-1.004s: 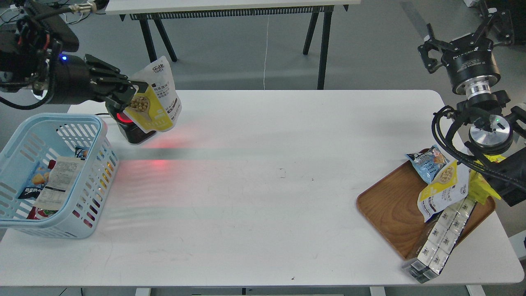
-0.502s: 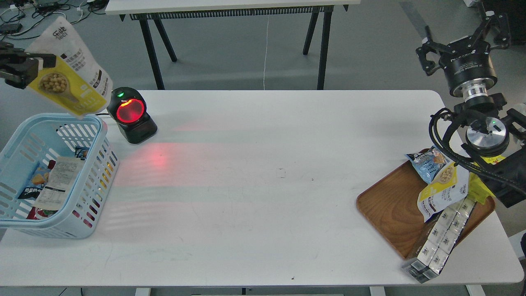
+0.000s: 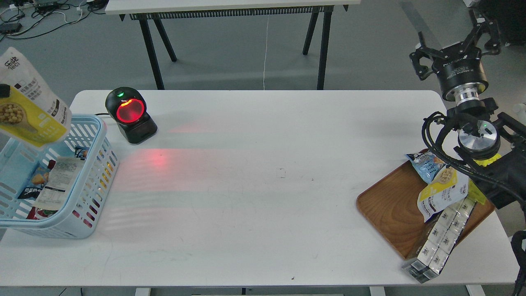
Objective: Scan snack and place in basket
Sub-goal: 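Move the pouch over the blue basket and release it inside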
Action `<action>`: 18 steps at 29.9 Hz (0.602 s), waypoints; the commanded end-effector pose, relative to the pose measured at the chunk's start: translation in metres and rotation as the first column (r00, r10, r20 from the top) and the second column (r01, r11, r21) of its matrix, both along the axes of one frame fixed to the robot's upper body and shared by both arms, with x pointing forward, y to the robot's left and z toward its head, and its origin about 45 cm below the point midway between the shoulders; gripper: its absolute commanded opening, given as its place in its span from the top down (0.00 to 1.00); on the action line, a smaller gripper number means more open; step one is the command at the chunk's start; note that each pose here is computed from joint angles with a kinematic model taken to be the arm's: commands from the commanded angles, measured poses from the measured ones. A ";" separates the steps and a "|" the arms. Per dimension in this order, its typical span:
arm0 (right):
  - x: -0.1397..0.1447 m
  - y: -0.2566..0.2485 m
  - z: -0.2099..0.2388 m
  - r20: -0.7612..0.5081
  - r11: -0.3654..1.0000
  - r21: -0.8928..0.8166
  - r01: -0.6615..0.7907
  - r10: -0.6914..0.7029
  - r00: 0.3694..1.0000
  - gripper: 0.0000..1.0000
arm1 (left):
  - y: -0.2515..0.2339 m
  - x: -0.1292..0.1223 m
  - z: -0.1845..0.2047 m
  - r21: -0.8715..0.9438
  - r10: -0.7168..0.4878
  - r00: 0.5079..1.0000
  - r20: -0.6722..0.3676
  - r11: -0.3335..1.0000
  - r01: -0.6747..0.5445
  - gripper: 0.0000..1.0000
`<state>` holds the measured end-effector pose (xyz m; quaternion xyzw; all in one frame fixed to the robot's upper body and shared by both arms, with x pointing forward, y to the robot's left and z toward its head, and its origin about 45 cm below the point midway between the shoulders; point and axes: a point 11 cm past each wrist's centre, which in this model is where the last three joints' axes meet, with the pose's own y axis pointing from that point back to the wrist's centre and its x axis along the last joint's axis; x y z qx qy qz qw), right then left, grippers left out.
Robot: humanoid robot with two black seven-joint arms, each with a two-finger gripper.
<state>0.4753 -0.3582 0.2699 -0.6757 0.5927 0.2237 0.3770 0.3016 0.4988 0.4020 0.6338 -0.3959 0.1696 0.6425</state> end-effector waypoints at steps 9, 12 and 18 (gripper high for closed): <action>0.001 0.001 0.002 0.004 1.000 0.000 -0.002 0.002 1.000 0.01 | -0.002 -0.004 -0.010 -0.052 0.012 0.999 -0.030 0.999 -0.013 1.00; 0.001 0.001 0.002 0.004 1.000 0.000 -0.002 0.002 1.000 0.01 | -0.005 -0.002 -0.011 -0.056 0.005 1.000 -0.030 0.998 -0.006 0.98; 0.001 0.001 0.001 0.003 1.000 0.000 -0.001 0.001 1.000 0.01 | -0.005 -0.002 -0.011 -0.056 0.004 1.000 -0.030 0.998 -0.006 0.77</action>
